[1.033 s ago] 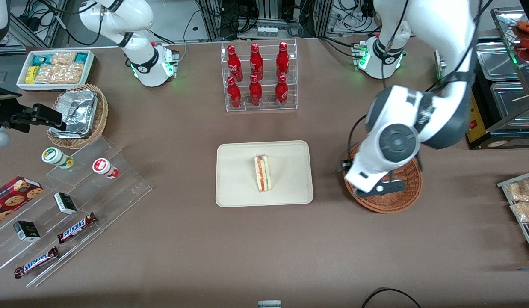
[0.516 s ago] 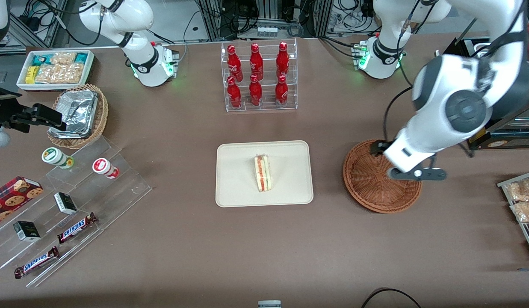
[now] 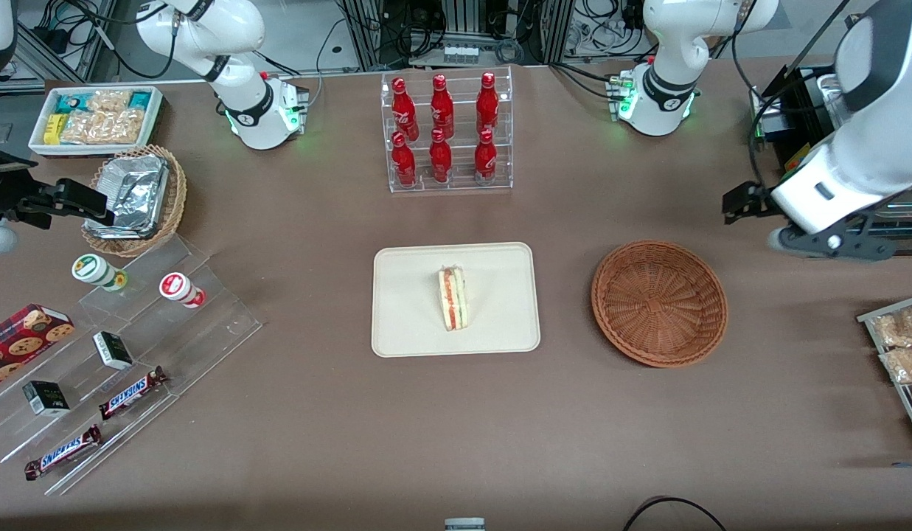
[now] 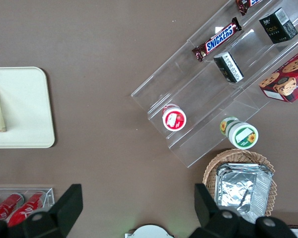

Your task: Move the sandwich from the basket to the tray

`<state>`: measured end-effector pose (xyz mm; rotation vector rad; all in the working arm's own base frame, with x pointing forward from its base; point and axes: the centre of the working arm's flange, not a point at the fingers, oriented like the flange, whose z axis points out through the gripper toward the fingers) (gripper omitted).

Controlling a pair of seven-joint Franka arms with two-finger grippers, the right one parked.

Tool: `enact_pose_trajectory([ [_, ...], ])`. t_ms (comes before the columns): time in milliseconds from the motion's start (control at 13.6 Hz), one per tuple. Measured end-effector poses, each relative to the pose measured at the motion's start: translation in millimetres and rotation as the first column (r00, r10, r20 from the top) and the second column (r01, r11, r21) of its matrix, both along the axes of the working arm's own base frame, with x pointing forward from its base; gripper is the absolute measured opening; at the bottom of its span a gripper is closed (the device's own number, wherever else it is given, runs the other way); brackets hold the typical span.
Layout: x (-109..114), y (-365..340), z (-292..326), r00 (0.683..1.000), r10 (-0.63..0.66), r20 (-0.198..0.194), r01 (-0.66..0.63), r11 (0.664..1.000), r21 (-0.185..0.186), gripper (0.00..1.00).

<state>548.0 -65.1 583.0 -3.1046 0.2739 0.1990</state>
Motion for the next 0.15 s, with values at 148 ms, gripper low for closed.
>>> enact_pose_trajectory([
  [148,-3.5,2.5,12.7,1.0,0.004,0.008,-0.004,1.0,0.0,1.0],
])
